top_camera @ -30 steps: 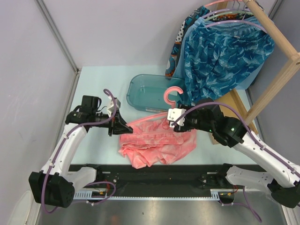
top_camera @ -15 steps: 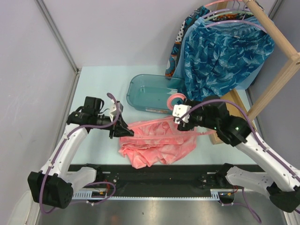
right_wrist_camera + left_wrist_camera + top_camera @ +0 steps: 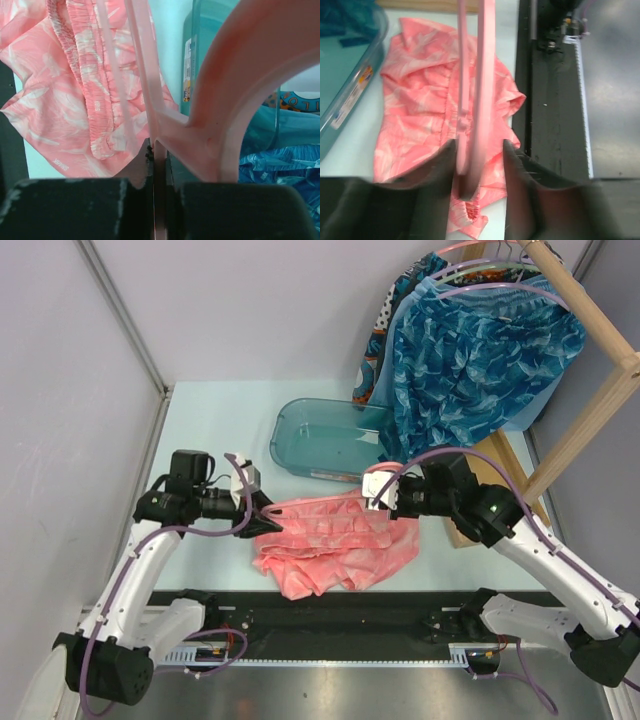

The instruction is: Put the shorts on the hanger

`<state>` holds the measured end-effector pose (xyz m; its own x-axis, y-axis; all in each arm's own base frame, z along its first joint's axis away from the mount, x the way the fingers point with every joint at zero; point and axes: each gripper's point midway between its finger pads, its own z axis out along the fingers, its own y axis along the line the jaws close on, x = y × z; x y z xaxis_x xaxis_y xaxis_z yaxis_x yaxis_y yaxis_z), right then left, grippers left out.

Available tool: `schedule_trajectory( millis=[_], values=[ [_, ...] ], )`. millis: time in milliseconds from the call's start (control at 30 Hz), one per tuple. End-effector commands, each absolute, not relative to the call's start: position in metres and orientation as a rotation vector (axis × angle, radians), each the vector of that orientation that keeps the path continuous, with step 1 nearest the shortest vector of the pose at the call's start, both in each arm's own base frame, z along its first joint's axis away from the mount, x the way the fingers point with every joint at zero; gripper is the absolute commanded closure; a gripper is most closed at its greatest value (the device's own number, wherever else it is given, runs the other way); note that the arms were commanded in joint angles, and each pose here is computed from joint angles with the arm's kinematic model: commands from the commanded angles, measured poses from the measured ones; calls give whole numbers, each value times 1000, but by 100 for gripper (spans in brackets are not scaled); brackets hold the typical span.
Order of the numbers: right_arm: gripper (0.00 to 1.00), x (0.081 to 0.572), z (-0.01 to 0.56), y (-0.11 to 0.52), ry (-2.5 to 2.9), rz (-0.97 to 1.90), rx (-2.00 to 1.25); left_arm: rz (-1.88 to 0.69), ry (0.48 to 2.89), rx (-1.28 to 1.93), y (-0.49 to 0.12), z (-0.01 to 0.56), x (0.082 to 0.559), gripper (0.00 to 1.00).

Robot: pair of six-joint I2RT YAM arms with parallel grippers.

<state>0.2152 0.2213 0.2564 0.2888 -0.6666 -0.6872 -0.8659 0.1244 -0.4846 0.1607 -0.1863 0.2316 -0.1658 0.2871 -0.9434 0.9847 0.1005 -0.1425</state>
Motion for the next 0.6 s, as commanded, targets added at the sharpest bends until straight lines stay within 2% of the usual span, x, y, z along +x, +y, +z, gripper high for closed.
schedule_trajectory(
  millis=[0, 167, 267, 400, 567],
  values=[
    [100, 218, 279, 222, 1388, 243, -1548, -893, 1651, 1277, -174, 216, 182, 44],
    [100, 201, 277, 199, 1411, 203, -1579, -710, 1764, 1255, -144, 185, 201, 32],
    [100, 186, 266, 186, 1455, 204, -1627, -683, 1818, 1346, -130, 158, 198, 32],
    [100, 172, 248, 175, 1521, 204, -1700, -695, 1738, 1580, -124, 131, 177, 31],
    [100, 160, 235, 170, 1581, 208, -1747, -606, 1695, 1678, -122, 113, 173, 32]
  ],
)
